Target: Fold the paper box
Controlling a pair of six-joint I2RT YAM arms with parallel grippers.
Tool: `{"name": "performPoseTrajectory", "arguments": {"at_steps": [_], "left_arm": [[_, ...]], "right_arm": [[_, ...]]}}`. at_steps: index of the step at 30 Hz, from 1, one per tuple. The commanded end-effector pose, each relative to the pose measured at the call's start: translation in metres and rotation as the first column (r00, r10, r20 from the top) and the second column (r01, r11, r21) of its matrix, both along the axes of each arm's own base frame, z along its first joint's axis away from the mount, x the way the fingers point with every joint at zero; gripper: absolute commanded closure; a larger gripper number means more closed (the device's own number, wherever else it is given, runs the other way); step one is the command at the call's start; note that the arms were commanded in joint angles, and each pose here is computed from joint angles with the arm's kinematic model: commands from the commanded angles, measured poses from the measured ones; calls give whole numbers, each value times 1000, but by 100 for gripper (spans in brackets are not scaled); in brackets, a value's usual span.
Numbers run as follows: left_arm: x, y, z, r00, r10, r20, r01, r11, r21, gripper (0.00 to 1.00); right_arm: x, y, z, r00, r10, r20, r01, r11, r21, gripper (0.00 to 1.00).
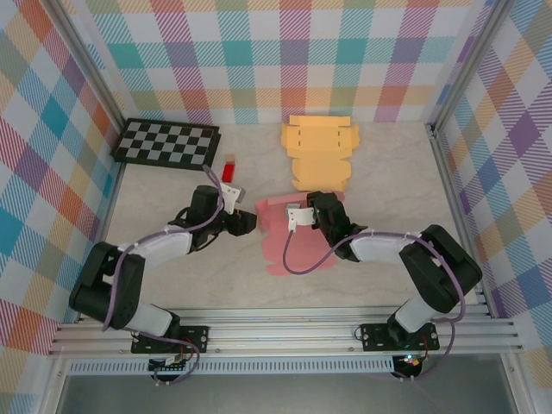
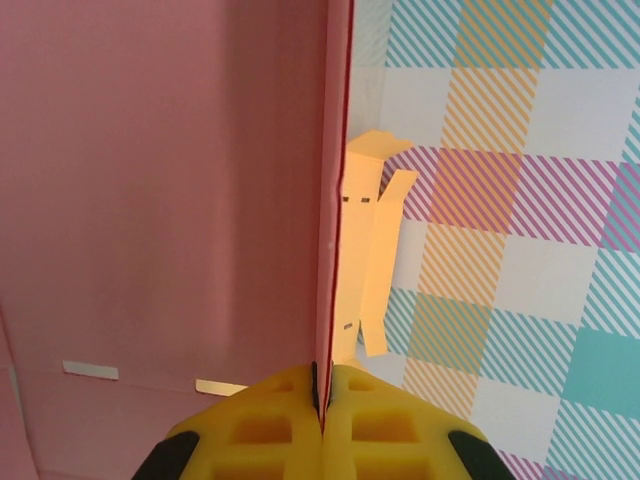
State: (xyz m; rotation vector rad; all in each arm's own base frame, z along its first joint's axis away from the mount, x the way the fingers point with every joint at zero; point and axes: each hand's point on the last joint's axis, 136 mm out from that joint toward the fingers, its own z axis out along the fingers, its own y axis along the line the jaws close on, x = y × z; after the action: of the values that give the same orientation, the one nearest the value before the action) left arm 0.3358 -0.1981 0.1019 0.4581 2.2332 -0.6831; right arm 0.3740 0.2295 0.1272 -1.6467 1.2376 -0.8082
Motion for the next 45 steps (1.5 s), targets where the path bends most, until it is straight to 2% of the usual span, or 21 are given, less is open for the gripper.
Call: {"name": "performPoseTrajectory", "arguments": {"at_steps": [1, 4, 5, 8, 13, 18, 26, 31, 39, 45], "left_arm": [[-6, 9, 9, 996, 65, 58, -62, 997, -46, 40], [-23, -7, 12, 967, -38, 251, 60, 995, -82, 38], [-28, -14, 10, 956, -81, 282, 108, 991, -80, 38], [-35, -22, -8, 956, -159, 247, 177, 983, -49, 39], [-41, -25, 2, 912, -230, 339, 249, 969, -13, 40], [-46, -29, 2, 887, -300, 351, 320, 947, 1, 41], [-53, -42, 26, 852, -364, 376, 411, 910, -50, 44], [-64, -55, 21, 838, -423, 344, 470, 880, -65, 43], [-54, -61, 29, 862, -387, 326, 431, 900, -70, 43], [-53, -74, 20, 863, -414, 289, 440, 898, -28, 43]], "right_arm": [[-9, 6, 13, 999, 51, 3, -51, 997, 51, 100], [-14, 5, 18, 997, 71, 15, -71, 996, 51, 100], [-17, 5, 19, 997, 78, 12, -78, 996, 52, 100], [-23, 2, 23, 996, 84, 7, -85, 994, 64, 100], [-38, -3, 25, 995, 92, -47, -87, 990, 108, 100], [-54, -4, 20, 985, 164, -53, -159, 984, 77, 100], [-52, -1, 17, 986, 159, -53, -155, 985, 74, 100], [-51, 1, 14, 987, 148, -55, -145, 987, 66, 100], [-50, 3, 8, 989, 136, -62, -133, 990, 51, 100], [-49, 6, 10, 990, 128, -58, -125, 990, 61, 100]]}}
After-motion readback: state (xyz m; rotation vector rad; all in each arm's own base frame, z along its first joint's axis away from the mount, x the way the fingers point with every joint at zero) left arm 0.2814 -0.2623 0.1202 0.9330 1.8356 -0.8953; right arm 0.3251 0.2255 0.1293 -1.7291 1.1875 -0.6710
